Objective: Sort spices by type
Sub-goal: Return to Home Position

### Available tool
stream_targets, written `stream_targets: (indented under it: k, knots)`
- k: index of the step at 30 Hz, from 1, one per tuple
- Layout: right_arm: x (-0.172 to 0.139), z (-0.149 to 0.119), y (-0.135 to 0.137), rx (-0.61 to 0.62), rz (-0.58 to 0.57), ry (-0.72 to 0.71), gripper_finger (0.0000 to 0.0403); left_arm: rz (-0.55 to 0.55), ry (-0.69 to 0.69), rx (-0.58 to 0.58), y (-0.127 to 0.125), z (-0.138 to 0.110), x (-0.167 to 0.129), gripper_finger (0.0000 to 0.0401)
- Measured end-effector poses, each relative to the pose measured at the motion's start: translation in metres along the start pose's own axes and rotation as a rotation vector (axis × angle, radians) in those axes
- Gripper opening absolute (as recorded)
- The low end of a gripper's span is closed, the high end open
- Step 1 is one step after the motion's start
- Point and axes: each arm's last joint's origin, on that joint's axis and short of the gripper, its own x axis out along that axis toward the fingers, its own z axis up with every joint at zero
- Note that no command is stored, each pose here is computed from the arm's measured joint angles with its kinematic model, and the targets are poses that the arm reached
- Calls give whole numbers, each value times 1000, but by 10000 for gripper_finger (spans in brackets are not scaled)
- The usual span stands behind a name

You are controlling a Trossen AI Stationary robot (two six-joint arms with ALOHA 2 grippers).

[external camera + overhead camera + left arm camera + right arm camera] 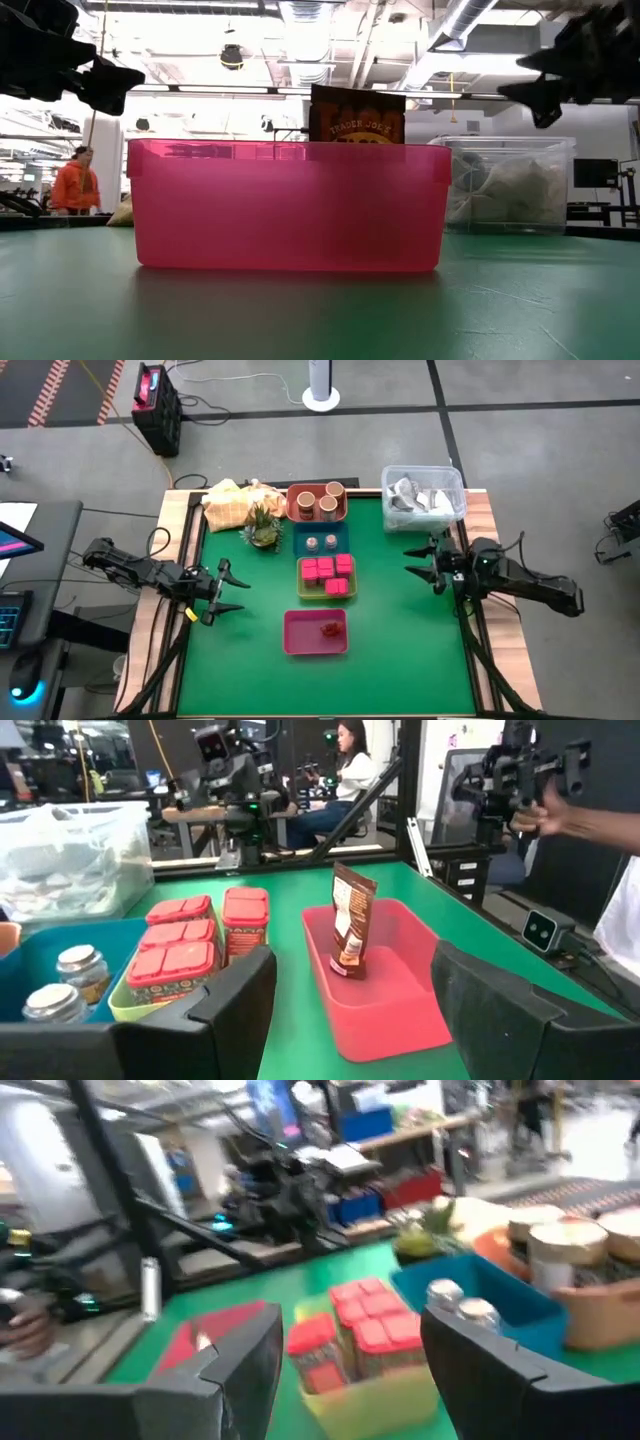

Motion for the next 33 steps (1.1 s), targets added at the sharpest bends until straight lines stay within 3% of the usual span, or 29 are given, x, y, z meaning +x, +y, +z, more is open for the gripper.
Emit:
stream_targets:
  k: [5, 12, 33]
  knots:
    - [3, -8, -2, 19, -40, 84, 265, -5, -27, -18, 0, 2, 0, 256]
    - [3, -15, -1, 235, -47, 153, 265, -5, -40, -23, 0, 4, 0, 256]
    - [2, -19, -2, 244, -59, 191, 265, -8, -42, -23, 0, 4, 0, 256]
